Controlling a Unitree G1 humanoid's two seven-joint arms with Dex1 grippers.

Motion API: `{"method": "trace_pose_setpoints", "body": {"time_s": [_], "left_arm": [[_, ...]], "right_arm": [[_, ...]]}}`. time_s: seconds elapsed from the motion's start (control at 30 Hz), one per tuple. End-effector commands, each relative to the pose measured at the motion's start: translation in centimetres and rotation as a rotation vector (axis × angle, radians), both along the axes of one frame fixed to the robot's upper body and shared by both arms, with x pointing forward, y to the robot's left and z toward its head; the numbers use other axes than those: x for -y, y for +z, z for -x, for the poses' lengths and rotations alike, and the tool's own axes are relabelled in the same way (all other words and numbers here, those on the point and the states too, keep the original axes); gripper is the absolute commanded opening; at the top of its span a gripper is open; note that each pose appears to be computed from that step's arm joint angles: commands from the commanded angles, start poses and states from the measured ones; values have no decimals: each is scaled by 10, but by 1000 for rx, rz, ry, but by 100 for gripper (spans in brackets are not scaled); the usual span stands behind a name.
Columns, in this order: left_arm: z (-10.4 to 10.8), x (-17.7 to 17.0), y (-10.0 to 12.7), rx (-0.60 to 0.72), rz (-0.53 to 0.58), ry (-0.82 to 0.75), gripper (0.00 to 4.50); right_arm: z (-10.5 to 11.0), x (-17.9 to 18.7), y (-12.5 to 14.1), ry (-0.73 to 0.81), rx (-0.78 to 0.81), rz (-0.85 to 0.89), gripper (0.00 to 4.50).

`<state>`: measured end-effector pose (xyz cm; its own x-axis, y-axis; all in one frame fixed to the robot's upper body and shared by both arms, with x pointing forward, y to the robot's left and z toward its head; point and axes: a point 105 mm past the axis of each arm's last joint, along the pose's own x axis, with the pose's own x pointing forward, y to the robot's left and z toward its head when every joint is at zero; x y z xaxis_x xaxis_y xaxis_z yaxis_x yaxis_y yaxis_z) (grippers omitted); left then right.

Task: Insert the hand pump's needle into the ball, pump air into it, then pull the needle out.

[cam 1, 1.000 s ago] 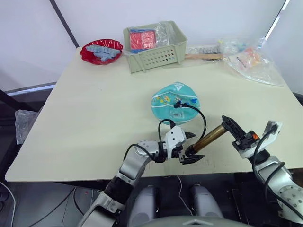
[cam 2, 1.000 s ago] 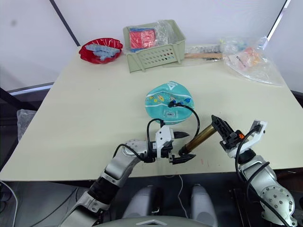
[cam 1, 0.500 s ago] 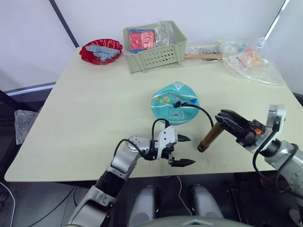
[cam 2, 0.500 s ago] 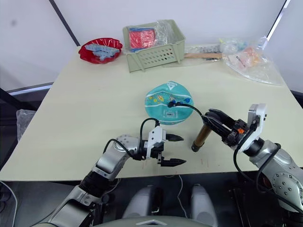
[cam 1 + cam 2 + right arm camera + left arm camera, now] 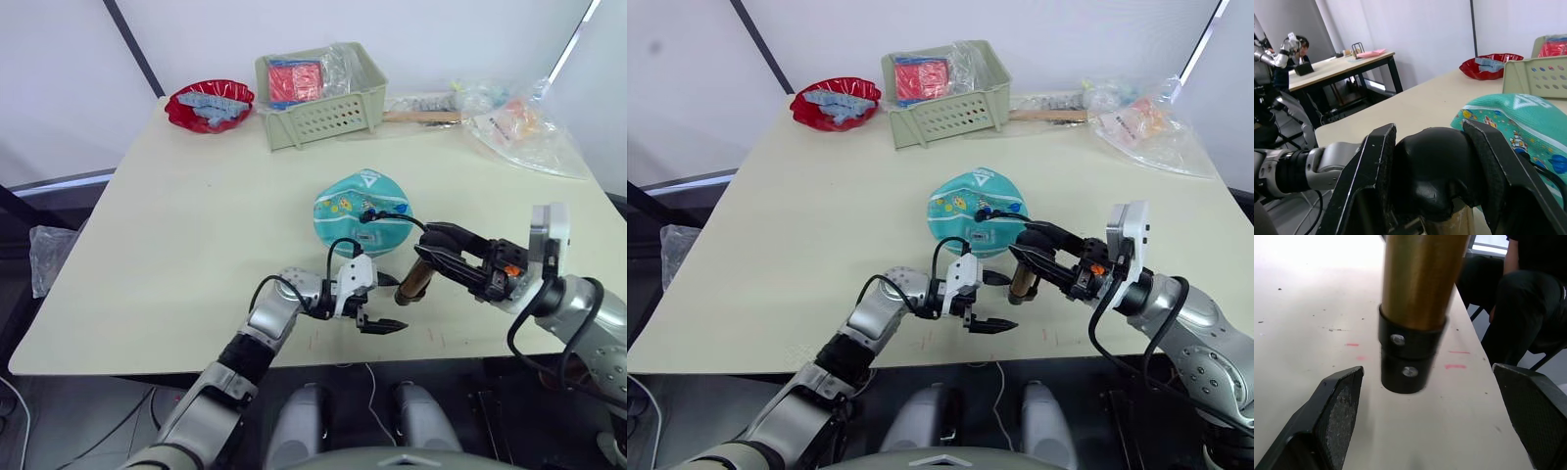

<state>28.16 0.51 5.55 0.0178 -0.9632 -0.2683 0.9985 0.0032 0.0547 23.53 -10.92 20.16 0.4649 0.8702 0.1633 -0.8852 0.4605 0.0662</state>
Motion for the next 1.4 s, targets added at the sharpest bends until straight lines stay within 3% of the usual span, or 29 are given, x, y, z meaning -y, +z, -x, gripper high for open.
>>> {"method": "trace_pose_setpoints", "body": {"time_s": [0.03, 0.07, 0.17, 0.33, 0.57, 1.13, 1.4], "left_arm": [[-1, 6, 5, 28, 20, -18, 449], [-2, 7, 6, 27, 25, -16, 449], [-3, 9, 8, 13, 48, -7, 360], [-6, 9, 9, 2, 68, 17, 110], [-5, 8, 6, 5, 70, 27, 103], [-2, 23, -32, 0, 2, 74, 103], [-3, 38, -47, 16, -40, 64, 103]], "right_arm": [[7, -7, 15, 34, 54, -11, 165], [7, -7, 15, 34, 52, -11, 165], [5, -8, 16, 32, 48, -11, 165], [4, -8, 15, 30, 38, -7, 165], [6, -7, 10, 30, 25, 12, 165], [1, 6, -26, -36, -4, 140, 165], [1, 21, -1, -86, 68, 94, 165]]}}
